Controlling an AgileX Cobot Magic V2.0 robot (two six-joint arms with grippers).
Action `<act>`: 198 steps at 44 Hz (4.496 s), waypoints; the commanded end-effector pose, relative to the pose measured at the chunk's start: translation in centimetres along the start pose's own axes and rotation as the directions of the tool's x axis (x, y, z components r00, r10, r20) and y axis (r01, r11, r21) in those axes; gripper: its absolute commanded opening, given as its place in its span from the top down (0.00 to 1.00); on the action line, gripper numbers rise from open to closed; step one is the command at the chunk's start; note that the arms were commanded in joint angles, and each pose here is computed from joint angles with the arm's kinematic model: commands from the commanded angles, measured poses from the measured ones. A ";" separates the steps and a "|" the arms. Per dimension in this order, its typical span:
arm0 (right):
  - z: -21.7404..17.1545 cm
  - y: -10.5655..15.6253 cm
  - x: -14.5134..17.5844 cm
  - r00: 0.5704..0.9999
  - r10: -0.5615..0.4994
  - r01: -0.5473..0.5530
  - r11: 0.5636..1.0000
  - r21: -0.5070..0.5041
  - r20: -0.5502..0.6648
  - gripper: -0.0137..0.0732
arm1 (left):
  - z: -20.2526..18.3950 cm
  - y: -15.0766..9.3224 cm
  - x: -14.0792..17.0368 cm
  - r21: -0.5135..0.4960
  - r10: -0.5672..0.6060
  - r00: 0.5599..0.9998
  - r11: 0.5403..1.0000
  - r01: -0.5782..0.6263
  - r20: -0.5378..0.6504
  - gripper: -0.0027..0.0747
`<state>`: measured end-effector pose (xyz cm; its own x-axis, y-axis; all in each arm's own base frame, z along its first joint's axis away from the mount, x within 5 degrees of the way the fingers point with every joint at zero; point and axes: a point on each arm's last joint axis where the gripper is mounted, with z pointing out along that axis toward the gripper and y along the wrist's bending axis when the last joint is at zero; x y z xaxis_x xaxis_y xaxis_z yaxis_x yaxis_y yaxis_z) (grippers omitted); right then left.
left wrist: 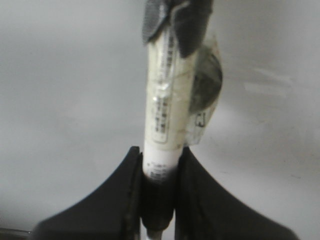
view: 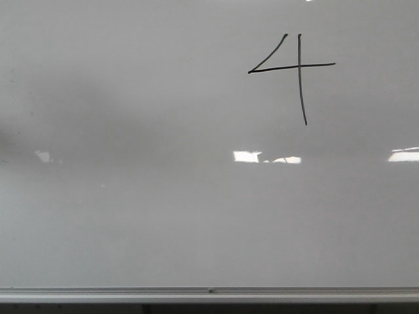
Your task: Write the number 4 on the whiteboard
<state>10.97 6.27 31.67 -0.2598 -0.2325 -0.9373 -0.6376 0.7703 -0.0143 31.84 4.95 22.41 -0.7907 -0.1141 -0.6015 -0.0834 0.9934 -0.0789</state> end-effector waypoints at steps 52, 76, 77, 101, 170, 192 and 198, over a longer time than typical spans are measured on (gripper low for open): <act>-0.4 -0.4 -1.3 0.996 0.027 -0.030 0.999 0.042 0.080 0.29 | -13.8 -1.9 2.9 -0.087 0.126 0.897 0.991 -0.099 0.423 0.45; -0.5 -1.3 -1.9 0.989 0.020 -0.042 0.988 0.145 0.149 0.93 | -20.4 -2.7 8.5 -0.120 0.152 0.752 0.988 -0.097 0.641 0.99; -0.5 -1.3 -1.9 0.989 0.020 -0.042 0.988 0.145 0.149 0.93 | -20.4 -2.7 8.6 -0.120 0.152 0.753 0.988 -0.097 0.640 0.99; -0.5 -1.3 -1.8 0.989 0.021 -0.042 0.989 0.143 0.147 0.93 | -20.4 -2.7 8.6 -0.120 0.152 0.754 0.988 -0.097 0.640 0.99; -0.5 -1.3 -1.8 0.990 0.022 -0.042 0.990 0.136 0.142 0.93 | -14.7 -2.5 22.3 0.053 -0.021 0.548 0.998 -0.043 0.836 0.99; -0.5 -1.3 -1.8 0.990 0.022 -0.042 0.990 0.136 0.142 0.93 | -14.6 -2.5 22.3 0.053 -0.021 0.551 0.998 -0.043 0.834 0.99; -0.5 -1.3 -1.8 0.990 0.022 -0.042 0.990 0.136 0.142 0.93 | -14.6 -2.5 22.3 0.053 -0.021 0.551 0.998 -0.043 0.834 0.99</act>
<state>11.72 5.65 32.27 -0.2098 -0.1766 -0.9617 -0.5538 0.8320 -0.0320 5.62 0.07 20.08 -0.0262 -0.0786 -0.9966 -0.0193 0.9968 -0.0781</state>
